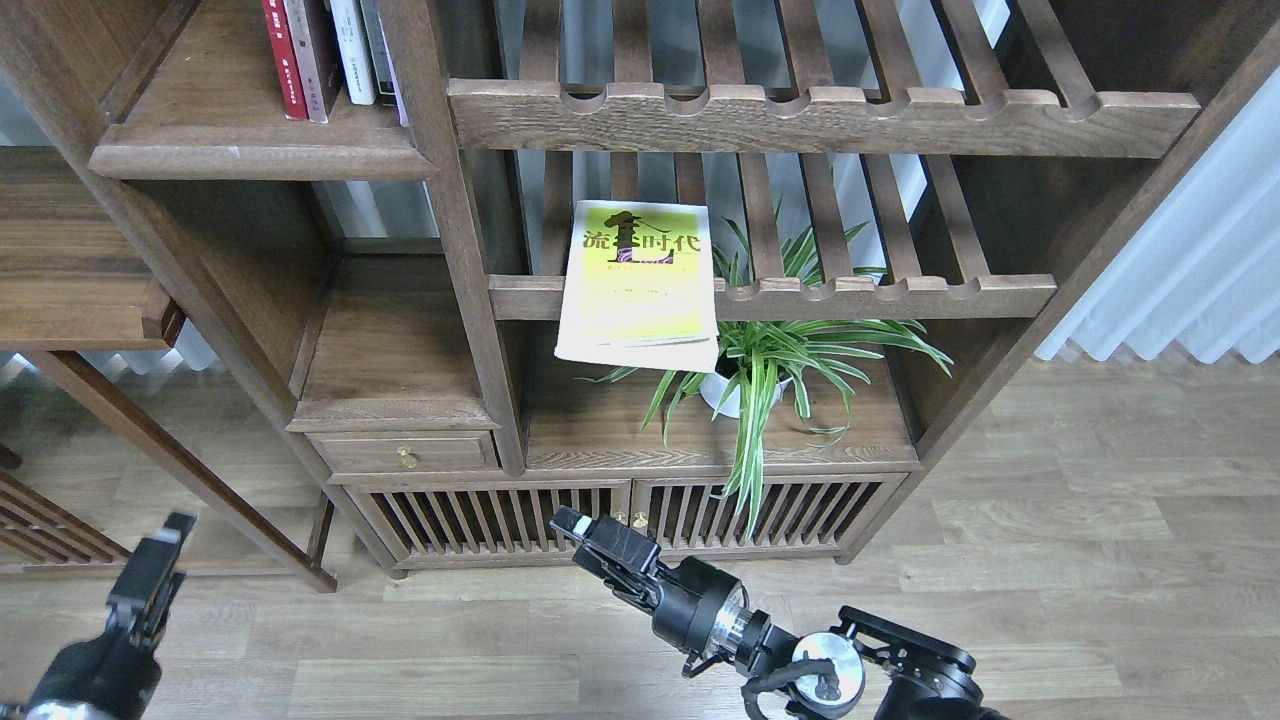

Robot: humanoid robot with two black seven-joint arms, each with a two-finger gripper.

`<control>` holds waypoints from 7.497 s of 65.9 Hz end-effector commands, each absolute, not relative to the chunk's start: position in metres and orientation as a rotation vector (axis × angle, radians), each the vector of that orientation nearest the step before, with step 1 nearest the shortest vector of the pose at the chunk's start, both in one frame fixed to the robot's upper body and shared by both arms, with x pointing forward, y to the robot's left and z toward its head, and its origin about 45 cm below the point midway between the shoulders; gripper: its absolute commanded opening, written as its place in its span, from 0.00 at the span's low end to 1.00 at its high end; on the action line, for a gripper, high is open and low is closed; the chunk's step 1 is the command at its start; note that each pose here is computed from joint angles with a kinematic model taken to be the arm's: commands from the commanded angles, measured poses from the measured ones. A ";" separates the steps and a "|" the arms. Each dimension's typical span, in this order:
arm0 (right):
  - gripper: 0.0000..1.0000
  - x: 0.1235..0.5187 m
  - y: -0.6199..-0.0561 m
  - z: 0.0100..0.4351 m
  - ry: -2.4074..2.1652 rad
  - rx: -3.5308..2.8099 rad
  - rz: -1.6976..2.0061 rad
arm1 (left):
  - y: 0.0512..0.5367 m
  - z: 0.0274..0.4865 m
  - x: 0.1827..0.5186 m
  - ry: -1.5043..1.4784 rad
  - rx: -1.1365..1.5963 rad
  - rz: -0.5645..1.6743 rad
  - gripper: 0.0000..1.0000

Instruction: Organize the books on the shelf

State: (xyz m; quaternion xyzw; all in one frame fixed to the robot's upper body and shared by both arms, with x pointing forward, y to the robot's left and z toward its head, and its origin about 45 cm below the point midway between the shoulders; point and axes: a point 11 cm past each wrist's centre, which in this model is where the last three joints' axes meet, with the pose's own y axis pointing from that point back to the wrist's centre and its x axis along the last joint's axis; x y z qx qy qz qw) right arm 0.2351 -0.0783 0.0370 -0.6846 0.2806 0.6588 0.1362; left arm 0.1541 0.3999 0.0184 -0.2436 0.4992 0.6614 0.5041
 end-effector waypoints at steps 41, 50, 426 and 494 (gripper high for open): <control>0.99 0.300 -0.074 0.097 0.762 -1.969 1.663 | 0.414 -0.003 0.128 1.270 -0.564 1.687 1.00; 0.99 0.304 -0.077 0.087 0.879 -1.972 1.710 | 0.414 -0.003 0.128 1.270 -0.562 1.684 1.00; 0.07 0.088 -0.059 0.016 0.475 -1.861 2.343 | 0.250 0.005 0.127 1.702 -0.168 0.962 0.33; 1.00 0.089 -0.067 0.007 0.538 -2.009 2.300 | 0.315 0.023 0.132 1.605 -0.082 1.066 0.06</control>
